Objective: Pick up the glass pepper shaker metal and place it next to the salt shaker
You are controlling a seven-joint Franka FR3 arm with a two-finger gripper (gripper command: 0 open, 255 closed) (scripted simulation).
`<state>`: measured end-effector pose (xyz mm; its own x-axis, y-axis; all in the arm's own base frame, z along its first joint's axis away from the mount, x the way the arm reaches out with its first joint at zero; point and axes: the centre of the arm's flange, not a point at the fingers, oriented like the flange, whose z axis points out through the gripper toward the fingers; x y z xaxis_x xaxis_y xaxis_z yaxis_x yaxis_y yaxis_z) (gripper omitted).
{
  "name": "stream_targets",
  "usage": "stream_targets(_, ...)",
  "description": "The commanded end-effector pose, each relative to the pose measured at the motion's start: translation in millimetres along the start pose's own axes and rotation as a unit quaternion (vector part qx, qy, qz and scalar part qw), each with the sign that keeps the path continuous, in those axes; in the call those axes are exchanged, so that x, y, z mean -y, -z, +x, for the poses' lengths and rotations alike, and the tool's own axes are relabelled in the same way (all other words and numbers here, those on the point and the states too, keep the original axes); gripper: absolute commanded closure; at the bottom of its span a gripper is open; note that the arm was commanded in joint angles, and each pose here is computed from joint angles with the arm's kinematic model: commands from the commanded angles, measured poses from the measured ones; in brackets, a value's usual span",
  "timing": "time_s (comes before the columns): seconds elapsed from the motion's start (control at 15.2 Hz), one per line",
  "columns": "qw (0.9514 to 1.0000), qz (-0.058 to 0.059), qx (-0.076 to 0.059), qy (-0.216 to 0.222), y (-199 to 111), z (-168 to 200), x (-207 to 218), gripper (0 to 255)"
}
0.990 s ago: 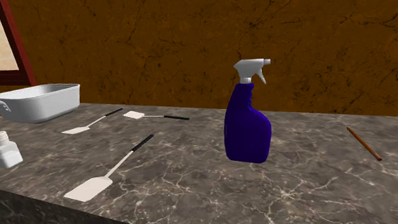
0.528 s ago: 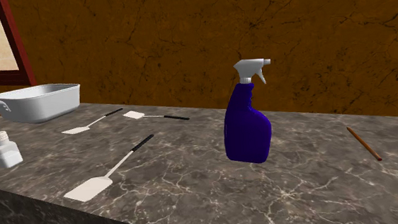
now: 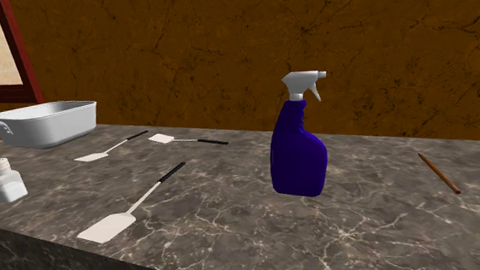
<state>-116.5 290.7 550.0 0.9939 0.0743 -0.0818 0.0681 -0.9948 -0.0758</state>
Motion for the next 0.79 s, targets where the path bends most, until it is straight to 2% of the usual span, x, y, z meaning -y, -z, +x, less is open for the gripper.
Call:
stream_targets(0.0,1.0000,0.000,0.000,0.000,0.0,0.0,0.0,0)
stream_targets(0.26,1.0000,0.000,0.000,0.000,50.0,0.0,0.0,0)
stream_targets(0.73,1.0000,0.000,0.000,0.000,50.0,0.0,0.0,0)
